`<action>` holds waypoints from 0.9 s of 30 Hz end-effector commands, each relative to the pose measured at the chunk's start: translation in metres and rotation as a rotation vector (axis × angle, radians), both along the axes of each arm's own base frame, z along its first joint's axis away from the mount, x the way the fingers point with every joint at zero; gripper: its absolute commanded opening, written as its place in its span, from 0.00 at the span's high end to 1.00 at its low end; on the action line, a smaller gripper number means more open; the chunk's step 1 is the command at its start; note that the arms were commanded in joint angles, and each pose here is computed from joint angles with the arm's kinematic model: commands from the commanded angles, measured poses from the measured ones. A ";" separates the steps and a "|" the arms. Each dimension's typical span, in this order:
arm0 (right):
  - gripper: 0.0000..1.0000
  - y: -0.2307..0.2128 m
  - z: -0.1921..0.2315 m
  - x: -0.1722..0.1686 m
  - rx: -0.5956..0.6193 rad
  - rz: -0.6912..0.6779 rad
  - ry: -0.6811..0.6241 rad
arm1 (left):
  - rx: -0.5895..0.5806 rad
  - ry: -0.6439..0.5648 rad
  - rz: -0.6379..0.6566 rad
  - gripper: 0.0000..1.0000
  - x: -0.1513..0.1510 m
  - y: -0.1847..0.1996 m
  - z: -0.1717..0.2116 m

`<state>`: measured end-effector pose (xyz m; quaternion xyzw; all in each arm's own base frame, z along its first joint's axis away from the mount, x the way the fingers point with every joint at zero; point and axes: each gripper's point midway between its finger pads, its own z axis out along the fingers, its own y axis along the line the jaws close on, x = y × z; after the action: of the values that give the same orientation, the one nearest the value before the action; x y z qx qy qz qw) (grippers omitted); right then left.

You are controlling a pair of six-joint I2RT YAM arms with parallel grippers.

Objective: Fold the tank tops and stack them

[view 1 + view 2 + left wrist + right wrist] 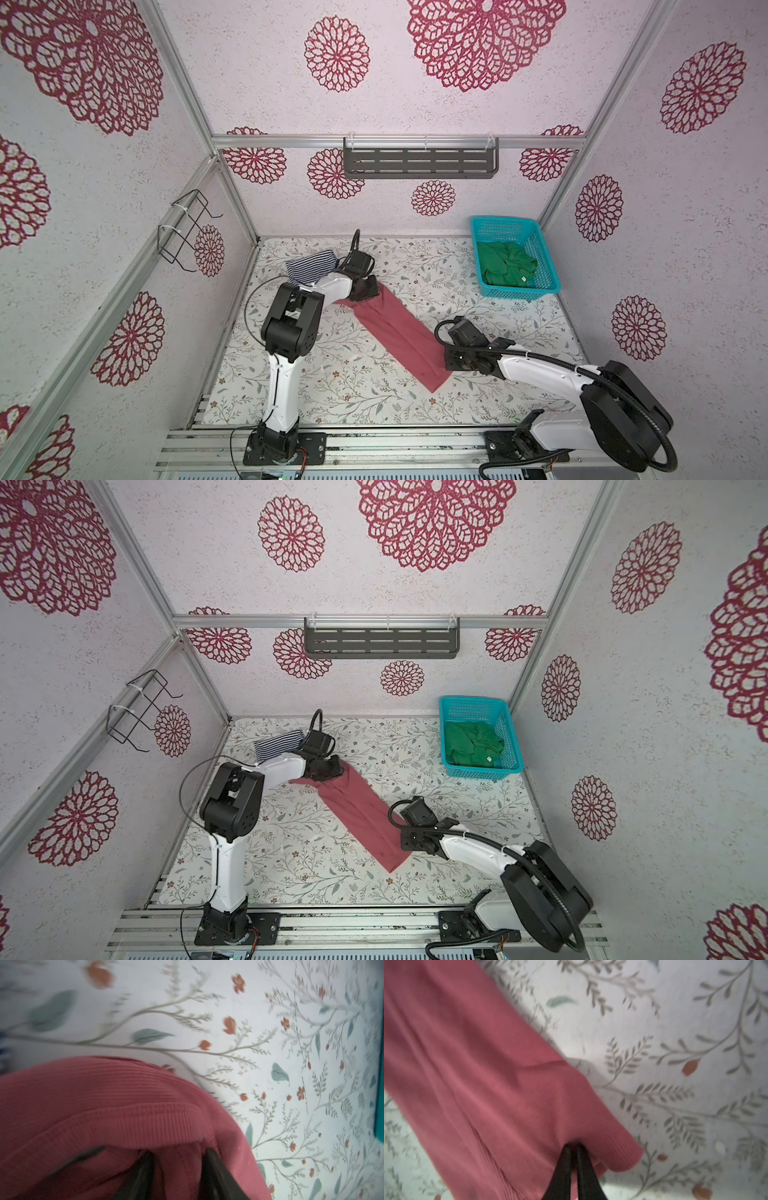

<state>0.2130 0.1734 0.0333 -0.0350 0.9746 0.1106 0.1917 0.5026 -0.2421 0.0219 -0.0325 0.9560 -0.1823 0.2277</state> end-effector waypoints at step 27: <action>0.90 0.041 -0.009 0.039 0.034 0.034 0.015 | 0.097 0.077 -0.117 0.43 0.017 0.000 -0.012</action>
<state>0.2600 0.2146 0.0272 -0.0815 0.9697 0.1239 0.1939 0.5126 -0.2336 0.0272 0.0451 0.9716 -0.1349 0.1892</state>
